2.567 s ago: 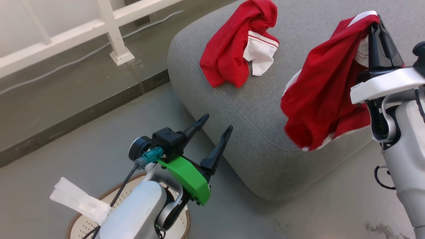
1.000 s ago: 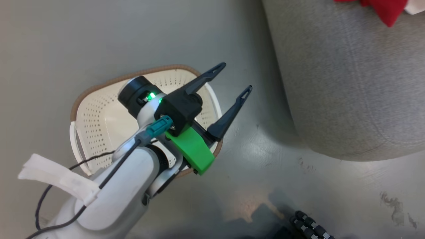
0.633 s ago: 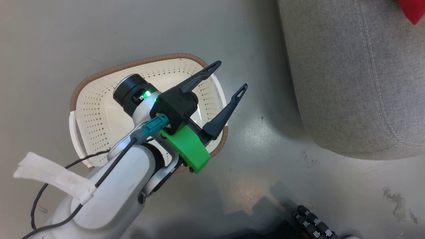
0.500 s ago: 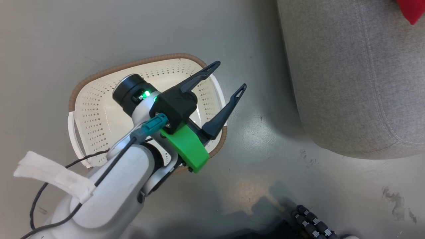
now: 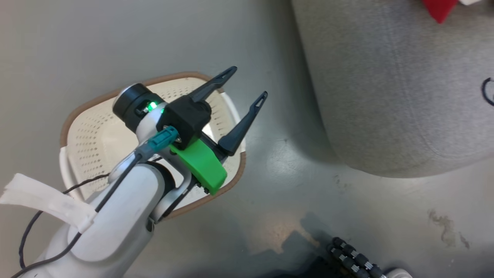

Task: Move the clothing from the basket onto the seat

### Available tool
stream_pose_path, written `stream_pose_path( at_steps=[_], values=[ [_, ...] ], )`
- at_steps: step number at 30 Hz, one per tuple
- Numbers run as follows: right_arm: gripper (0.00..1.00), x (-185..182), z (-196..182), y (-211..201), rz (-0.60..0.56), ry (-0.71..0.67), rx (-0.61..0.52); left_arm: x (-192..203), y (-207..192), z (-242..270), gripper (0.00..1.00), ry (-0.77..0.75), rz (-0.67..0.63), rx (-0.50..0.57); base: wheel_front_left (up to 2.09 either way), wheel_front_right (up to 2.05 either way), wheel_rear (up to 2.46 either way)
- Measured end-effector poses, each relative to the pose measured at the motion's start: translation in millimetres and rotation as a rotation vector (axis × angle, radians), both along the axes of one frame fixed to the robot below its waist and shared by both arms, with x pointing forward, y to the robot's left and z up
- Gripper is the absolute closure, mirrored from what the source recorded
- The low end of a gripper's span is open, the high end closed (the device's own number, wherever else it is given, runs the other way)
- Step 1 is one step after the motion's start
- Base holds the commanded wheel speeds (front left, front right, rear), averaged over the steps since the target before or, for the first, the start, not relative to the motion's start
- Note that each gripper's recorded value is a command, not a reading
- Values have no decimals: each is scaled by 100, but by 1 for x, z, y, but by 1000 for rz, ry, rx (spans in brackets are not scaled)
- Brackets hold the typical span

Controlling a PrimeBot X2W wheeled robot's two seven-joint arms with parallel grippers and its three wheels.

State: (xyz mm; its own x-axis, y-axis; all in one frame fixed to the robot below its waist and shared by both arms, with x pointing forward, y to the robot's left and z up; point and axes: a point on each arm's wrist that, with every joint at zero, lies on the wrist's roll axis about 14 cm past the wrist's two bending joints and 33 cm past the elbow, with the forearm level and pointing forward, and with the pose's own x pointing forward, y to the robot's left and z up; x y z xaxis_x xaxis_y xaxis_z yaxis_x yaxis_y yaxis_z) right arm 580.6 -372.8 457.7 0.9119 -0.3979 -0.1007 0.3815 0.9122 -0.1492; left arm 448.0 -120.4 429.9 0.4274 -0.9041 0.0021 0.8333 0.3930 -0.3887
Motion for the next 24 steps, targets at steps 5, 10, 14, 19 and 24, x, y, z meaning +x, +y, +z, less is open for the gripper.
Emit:
stream_pose_path(
  at_steps=[5,10,14,19,24],
  values=[
    [0,-12,14,-3,15,-15,-16,2,-5,6,0,-22,-9,-11,0,0,0],
    [0,-36,25,-12,6,-11,-37,-1,-13,19,0,-41,-18,-35,0,0,0],
    [0,-48,37,-16,9,-16,-58,-6,-15,24,0,-45,-23,-43,0,0,0],
    [0,-60,61,-8,55,-38,-96,-5,-14,41,0,-64,6,-62,0,0,0],
    [0,-72,78,10,100,-84,-82,-3,-6,58,0,-80,64,-75,0,0,0]
  ],
)
